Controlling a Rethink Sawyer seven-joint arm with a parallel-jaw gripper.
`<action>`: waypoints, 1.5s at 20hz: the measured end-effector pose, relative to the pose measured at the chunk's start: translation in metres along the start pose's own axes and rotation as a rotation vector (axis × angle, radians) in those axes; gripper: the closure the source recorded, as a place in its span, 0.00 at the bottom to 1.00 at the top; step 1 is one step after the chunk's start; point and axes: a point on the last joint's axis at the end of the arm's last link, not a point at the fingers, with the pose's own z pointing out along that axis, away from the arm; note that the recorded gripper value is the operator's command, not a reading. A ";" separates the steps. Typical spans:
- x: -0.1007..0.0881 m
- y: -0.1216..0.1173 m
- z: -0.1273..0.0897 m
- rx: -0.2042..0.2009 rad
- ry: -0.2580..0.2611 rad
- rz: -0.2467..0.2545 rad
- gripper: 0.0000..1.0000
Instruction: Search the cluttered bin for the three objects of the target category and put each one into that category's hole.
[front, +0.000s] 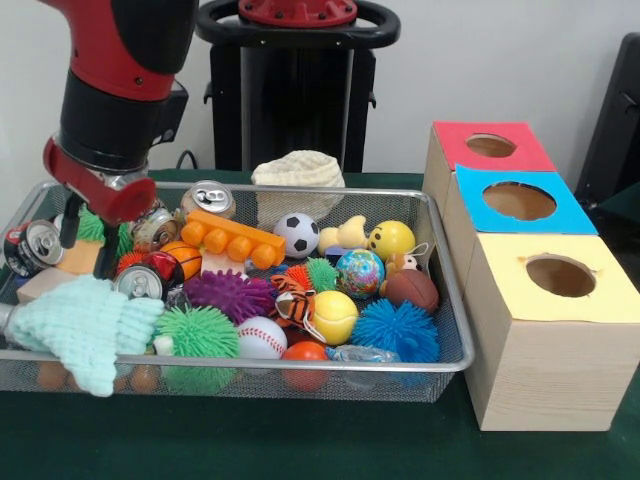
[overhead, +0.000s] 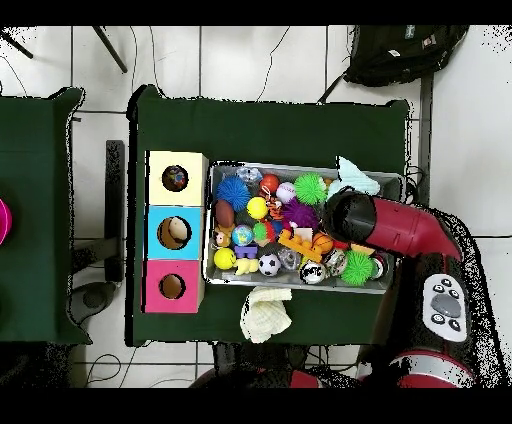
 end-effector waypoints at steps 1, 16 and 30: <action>-0.001 0.002 0.004 -0.005 -0.012 -0.002 0.00; -0.008 0.026 0.035 -0.049 -0.111 -0.033 0.00; 0.015 0.042 0.056 -0.044 -0.077 -0.068 0.00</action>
